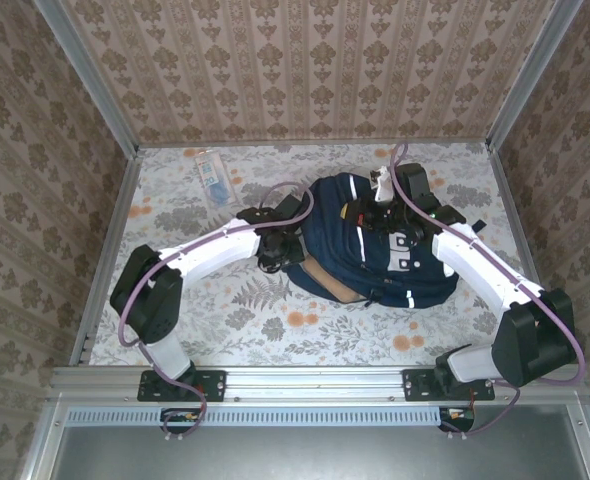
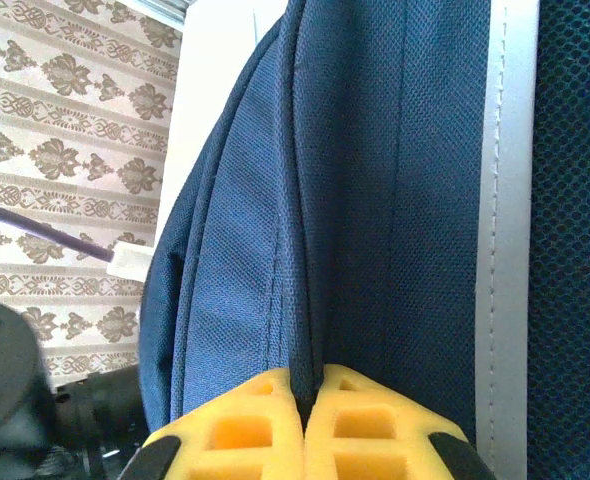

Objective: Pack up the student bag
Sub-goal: Place a glasses case in the student bag.

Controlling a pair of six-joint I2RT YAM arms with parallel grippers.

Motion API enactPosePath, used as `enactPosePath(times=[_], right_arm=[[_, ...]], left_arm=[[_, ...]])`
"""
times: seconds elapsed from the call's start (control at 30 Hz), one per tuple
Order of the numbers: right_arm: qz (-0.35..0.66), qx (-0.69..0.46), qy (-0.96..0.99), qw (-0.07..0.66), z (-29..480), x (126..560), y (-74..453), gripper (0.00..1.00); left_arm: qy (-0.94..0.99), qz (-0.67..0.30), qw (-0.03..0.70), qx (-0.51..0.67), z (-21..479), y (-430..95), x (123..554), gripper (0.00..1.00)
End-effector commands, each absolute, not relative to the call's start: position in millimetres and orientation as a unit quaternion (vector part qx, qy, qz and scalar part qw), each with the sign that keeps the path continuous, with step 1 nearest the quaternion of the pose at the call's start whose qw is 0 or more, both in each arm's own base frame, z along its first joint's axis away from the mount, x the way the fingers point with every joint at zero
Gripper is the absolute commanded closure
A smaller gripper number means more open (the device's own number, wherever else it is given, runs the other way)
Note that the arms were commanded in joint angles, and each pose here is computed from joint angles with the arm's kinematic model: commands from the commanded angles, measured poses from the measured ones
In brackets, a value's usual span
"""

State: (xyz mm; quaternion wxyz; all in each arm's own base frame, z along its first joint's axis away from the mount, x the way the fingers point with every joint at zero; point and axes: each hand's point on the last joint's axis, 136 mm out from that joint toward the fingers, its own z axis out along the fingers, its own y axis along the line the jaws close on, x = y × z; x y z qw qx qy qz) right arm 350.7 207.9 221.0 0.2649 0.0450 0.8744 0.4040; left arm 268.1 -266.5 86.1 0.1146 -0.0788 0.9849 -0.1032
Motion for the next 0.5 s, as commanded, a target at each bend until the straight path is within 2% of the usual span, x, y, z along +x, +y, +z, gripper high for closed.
enactPosePath(times=[0.0,0.13,0.23,0.47], right_arm=[[0.442,0.014,0.849,0.291,256,355,224,0.98],[0.44,0.013,0.85,0.289,255,353,225,0.99],[0.44,0.013,0.851,0.287,252,351,225,0.99],[0.44,0.011,0.855,0.276,244,347,230,0.99]], left_arm=[[0.987,-0.099,0.109,-0.069,79,-266,267,0.51],[0.984,-0.108,0.127,-0.07,81,-273,279,0.47],[0.983,-0.108,0.13,-0.074,76,-275,285,0.36],[0.975,-0.138,0.154,-0.077,79,-287,299,0.29]])
